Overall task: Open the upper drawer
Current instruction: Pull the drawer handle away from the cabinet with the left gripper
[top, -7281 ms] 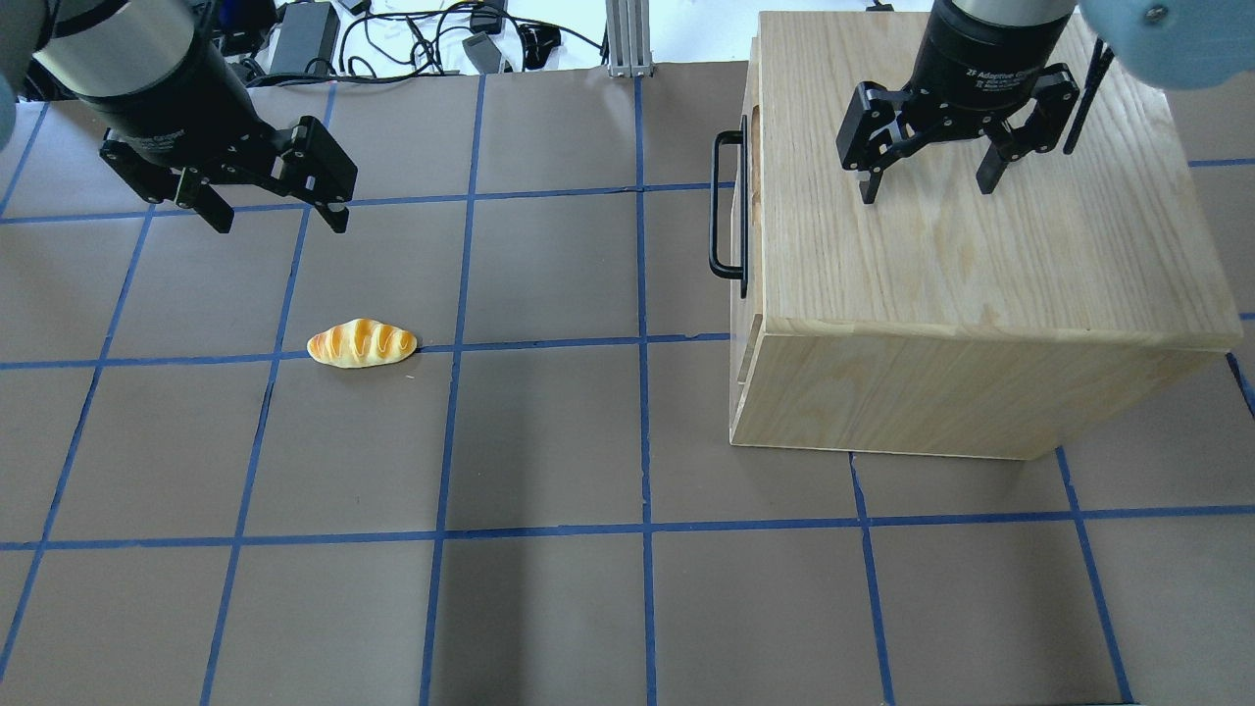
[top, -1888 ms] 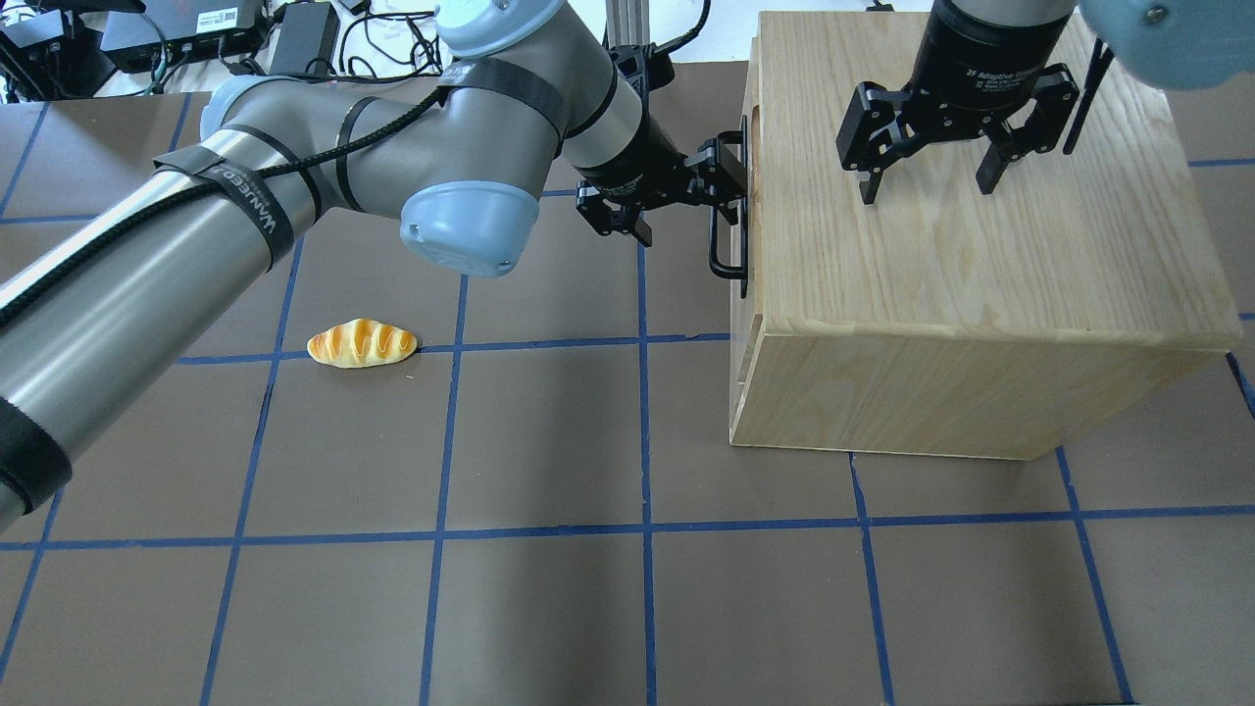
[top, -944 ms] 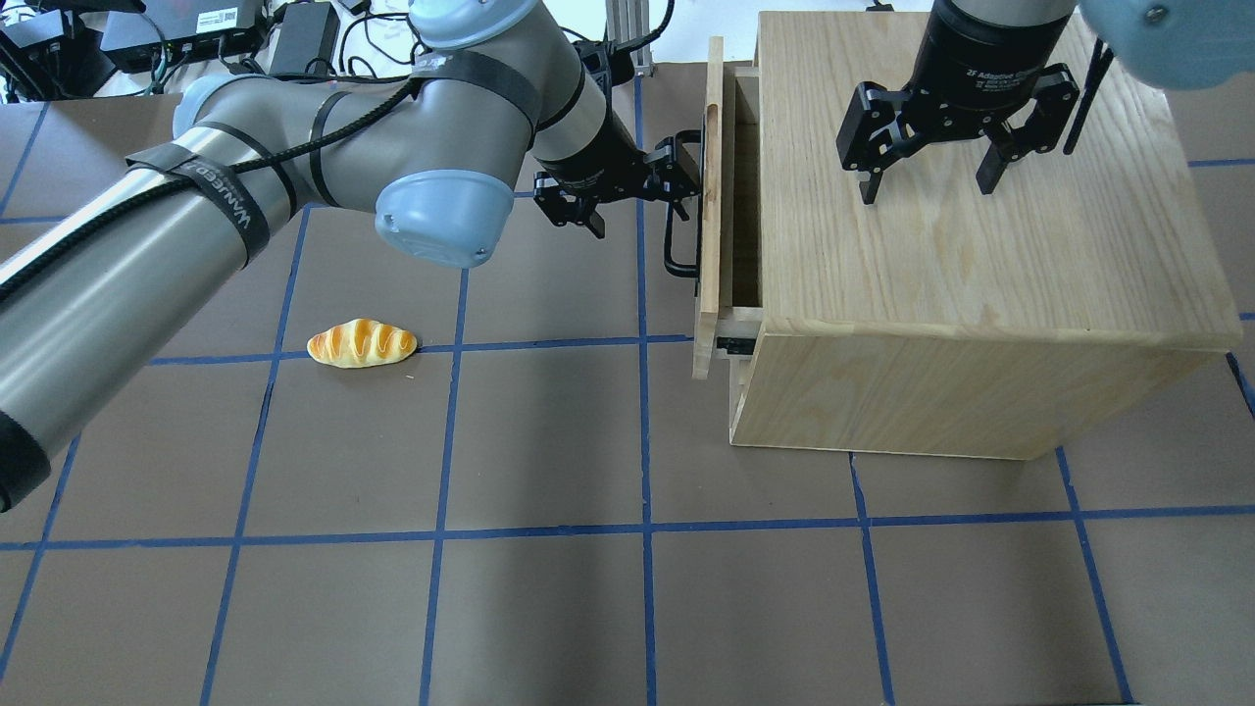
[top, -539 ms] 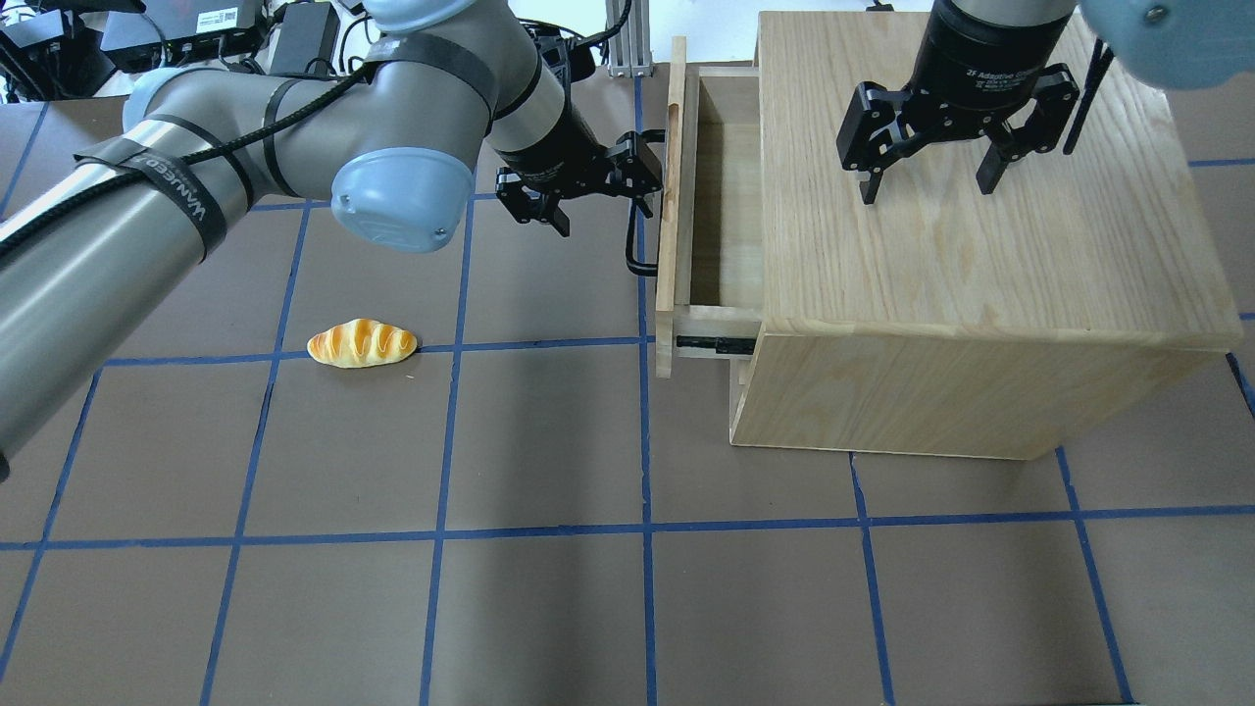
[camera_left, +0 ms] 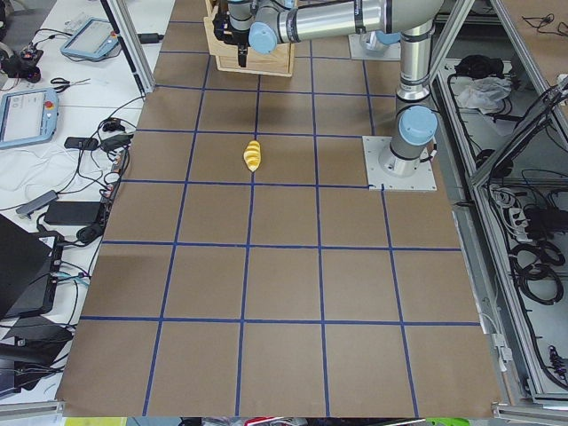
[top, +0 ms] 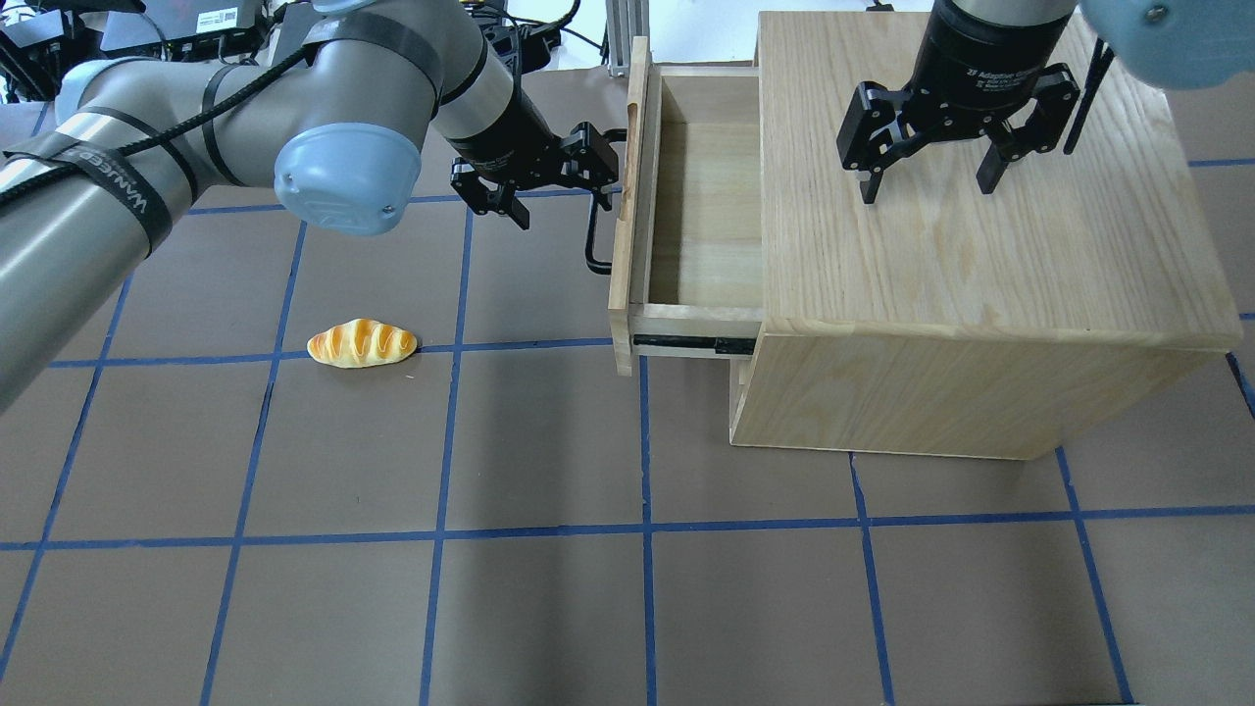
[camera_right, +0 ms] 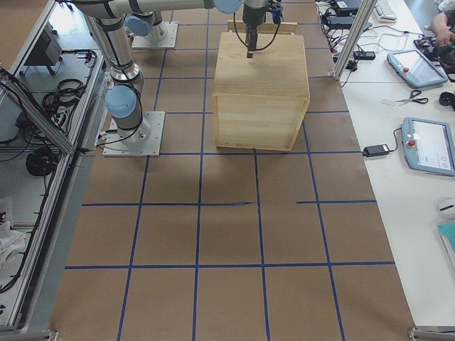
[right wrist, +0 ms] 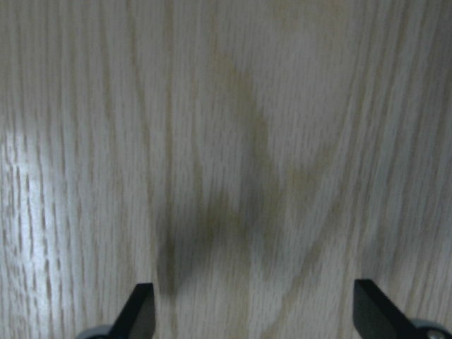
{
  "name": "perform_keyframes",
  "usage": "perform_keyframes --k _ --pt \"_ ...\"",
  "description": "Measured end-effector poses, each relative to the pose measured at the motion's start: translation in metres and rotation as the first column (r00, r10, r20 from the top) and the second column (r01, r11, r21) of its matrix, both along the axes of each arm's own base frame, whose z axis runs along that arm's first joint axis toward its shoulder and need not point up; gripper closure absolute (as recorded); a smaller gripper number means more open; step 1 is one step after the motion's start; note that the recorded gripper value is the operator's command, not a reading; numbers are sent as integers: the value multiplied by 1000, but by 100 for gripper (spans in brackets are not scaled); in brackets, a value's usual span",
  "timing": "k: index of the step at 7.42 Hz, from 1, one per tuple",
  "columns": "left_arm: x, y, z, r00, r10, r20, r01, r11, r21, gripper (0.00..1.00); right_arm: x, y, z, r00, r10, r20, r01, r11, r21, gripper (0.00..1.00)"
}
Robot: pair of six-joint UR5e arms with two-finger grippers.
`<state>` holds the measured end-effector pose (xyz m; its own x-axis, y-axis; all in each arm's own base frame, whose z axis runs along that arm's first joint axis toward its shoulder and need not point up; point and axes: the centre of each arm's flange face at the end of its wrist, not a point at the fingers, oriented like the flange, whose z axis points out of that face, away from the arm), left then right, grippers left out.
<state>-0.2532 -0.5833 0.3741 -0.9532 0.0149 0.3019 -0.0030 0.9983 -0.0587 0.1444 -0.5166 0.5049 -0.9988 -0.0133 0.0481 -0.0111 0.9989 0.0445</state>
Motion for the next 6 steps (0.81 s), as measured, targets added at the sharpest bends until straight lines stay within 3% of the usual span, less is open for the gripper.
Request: perform_keyframes --k 6 --pt "47 -7 2 999 32 12 -33 999 29 0 0 0 0 1000 1 0 -1 1000 0 0"
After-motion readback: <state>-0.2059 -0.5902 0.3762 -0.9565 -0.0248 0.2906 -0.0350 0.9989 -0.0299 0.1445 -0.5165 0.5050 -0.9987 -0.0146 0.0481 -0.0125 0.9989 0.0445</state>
